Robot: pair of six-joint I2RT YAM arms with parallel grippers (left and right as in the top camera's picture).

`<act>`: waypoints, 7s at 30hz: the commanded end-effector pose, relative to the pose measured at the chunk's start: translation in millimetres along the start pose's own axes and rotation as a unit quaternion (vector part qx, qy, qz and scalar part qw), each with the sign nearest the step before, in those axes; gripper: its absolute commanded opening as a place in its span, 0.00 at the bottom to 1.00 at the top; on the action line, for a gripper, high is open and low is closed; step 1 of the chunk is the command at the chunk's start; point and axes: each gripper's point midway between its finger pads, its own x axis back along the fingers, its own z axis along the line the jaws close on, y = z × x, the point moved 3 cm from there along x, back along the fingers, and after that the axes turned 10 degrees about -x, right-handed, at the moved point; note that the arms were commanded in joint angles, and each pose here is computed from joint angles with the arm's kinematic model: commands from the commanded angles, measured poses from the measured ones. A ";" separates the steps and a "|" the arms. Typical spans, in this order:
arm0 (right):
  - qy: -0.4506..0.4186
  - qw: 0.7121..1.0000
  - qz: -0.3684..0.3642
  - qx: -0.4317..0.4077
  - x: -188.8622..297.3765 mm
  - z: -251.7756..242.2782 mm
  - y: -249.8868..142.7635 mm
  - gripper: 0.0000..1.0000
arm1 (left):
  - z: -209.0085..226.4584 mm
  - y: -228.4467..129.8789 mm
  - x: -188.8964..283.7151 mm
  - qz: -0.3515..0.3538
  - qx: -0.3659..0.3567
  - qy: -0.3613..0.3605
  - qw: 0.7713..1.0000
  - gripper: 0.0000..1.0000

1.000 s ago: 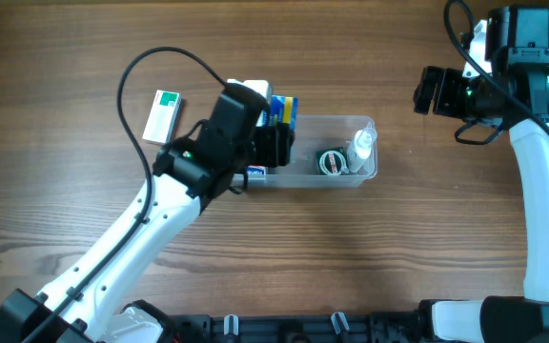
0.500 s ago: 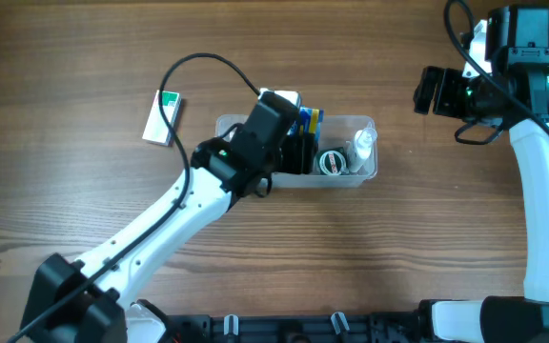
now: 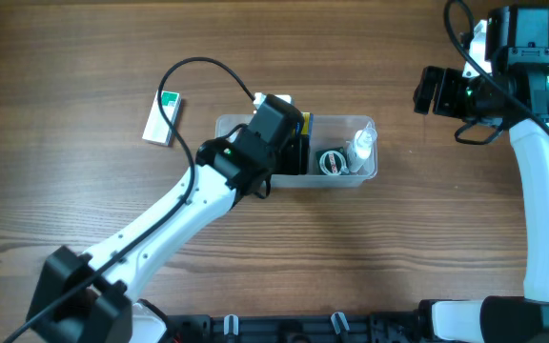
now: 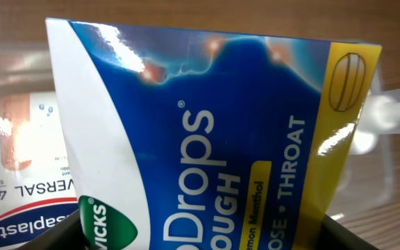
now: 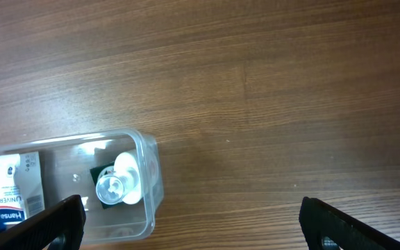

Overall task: Pack container
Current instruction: 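Lower the Vicks box between Hansaplast box and Zam-Buk, then release, then raise the left gripper and move it back toward the remaining box, then position the open left gripper over the white-green Panadol box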

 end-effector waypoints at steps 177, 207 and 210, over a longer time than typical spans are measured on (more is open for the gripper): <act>0.004 1.000 -0.013 -0.001 6.8 1.4 4.1 1.00 | 304.7 17.7 -47.8 -0.010 -0.105 0.065 0.992 1.00; 0.004 1.000 -0.013 -0.001 6.8 1.4 4.1 1.00 | 312.8 -34.7 -76.7 0.013 -0.017 0.062 0.998 0.97; 0.004 1.000 -0.013 -0.001 6.8 1.5 4.2 1.00 | 312.5 -36.1 -76.7 0.016 -0.016 0.062 0.998 0.92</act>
